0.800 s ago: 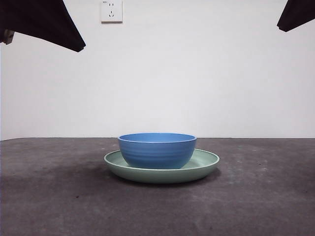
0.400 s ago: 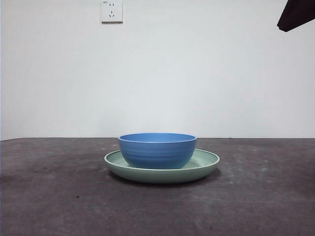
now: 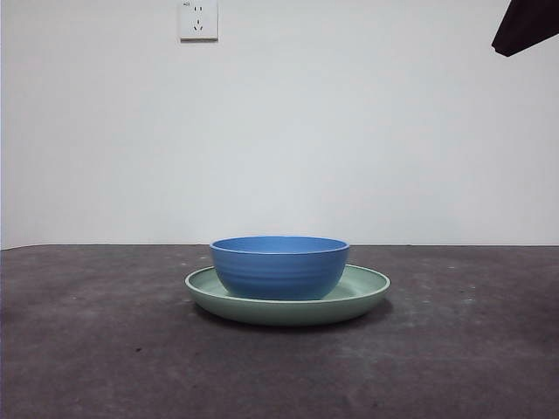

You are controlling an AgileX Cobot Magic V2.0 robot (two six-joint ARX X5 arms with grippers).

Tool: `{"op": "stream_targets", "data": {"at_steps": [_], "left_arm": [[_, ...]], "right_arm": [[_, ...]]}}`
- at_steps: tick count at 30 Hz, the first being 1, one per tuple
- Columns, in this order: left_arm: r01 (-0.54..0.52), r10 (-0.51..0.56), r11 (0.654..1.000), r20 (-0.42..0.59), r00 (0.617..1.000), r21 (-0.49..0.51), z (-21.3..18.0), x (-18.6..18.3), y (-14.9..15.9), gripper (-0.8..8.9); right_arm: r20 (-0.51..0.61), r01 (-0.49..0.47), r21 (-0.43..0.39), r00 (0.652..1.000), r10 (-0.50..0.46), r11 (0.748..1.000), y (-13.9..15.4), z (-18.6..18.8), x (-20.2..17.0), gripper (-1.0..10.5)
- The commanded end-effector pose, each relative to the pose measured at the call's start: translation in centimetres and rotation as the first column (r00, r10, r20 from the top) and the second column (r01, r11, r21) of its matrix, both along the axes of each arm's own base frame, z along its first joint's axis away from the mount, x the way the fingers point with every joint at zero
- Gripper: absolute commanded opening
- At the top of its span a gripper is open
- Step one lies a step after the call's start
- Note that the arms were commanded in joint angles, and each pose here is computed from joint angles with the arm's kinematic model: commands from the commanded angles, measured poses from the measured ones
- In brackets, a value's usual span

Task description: Pick up the blue bowl, put it on the green plate, put it on desk

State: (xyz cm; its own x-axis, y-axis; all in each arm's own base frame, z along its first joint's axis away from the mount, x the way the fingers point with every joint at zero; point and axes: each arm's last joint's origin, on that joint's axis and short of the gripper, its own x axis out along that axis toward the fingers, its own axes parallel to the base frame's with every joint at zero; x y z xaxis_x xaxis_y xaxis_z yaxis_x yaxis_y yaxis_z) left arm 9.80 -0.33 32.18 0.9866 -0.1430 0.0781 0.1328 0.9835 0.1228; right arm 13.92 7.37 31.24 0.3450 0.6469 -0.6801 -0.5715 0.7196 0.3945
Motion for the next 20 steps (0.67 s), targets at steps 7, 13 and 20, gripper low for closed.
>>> {"op": "stream_targets", "data": {"at_steps": [7, 13, 20], "left_arm": [[-0.055, 0.055, 0.999, -0.086, 0.995, 0.002, -7.6, -0.5, 0.4, 0.09], [-0.060, 0.056, 0.998, -0.136, 0.989, -0.030, -11.7, -0.5, 0.5, 0.09], [-0.062, 0.054, 0.997, -0.148, 0.988, -0.053, -14.1, -0.6, 0.5, 0.09]], "right_arm": [[0.022, -0.016, 0.005, 1.000, 0.016, 1.000, 0.2, 0.4, 0.2, 0.1], [0.022, -0.016, 0.005, 1.000, 0.016, 1.000, 0.2, 0.4, 0.2, 0.1], [0.022, -0.016, 0.005, 1.000, 0.016, 1.000, 0.2, 0.4, 0.2, 0.1]]}}
